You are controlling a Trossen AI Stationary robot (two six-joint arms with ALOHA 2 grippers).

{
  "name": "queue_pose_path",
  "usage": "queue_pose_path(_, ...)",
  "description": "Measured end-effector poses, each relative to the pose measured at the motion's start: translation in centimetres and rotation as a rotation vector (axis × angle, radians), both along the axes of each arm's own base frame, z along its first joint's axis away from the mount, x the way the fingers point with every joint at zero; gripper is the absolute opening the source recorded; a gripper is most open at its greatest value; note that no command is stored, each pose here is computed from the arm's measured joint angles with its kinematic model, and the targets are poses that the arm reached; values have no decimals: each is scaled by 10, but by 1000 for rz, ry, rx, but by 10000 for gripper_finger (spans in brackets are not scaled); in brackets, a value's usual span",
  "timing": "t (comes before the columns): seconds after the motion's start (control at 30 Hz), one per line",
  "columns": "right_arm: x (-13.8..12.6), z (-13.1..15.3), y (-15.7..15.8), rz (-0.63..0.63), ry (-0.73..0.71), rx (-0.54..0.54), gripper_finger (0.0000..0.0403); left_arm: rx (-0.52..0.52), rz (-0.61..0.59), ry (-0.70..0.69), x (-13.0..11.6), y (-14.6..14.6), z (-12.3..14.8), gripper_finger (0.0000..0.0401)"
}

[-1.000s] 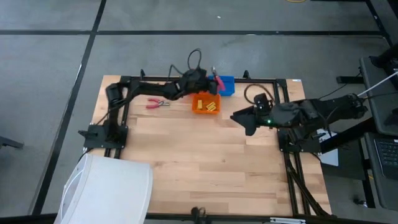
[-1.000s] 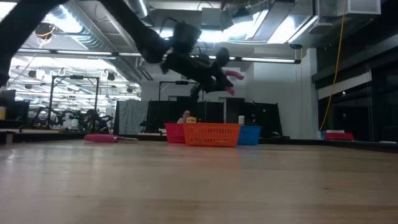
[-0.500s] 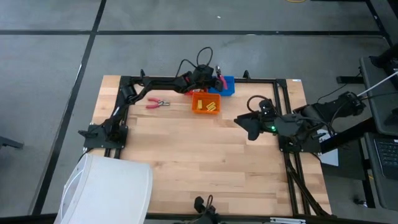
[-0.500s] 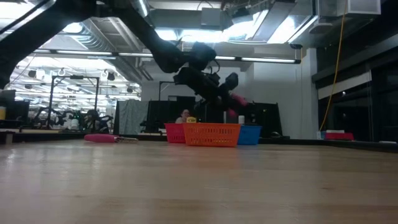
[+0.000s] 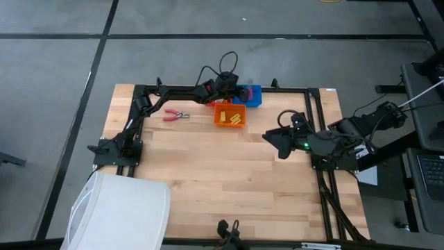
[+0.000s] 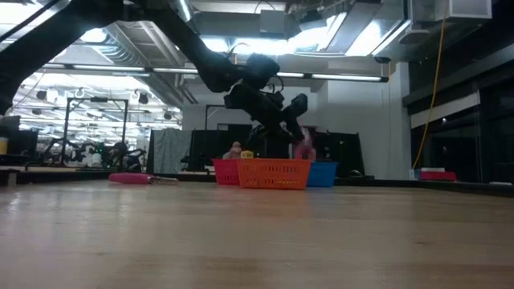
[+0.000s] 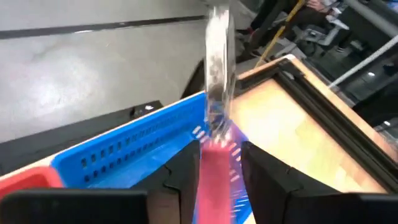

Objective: Pick & Place School Supplies
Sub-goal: Put the pink hole punchers into the blue bin

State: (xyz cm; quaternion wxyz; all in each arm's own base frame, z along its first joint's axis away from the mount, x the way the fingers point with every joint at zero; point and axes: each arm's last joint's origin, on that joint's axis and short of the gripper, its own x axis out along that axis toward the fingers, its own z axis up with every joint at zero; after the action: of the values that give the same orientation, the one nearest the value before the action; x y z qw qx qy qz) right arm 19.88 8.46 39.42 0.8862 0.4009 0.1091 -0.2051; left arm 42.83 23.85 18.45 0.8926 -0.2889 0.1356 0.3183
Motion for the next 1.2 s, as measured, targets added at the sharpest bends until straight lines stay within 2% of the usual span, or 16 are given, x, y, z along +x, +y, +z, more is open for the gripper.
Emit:
queue_pose_path(0.27, -2, 0, 3, -7, -7, -8, 167, 38, -54, -9, 2, -12, 17, 130)
queue_pose_path(0.47, -2, 0, 3, 7, 1, -28, 167, 120, -132, 13, -5, -35, 60, 126)
queue_pose_path(0.57, -2, 0, 3, 34, 15, -50, 167, 143, -115, 154, -20, -53, 81, 124)
queue_pose_path(0.7, -3, -3, 3, 66, 58, -73, 167, 169, -31, 538, -53, -81, 92, 121)
queue_pose_path(0.8, -3, -4, 2, 69, 70, -90, 167, 120, -15, 833, -80, -99, 88, 120)
queue_pose_path(0.93, -2, -3, 2, 78, 70, -111, 167, -12, -38, 1058, -108, -115, 70, 126)
queue_pose_path(1.07, -2, -2, 2, 86, 63, -116, 167, -185, 26, 1131, -137, -117, 37, 146)
queue_pose_path(1.2, -1, 0, 3, 93, 43, -123, 167, -284, 151, 1055, -161, -112, 11, 180)
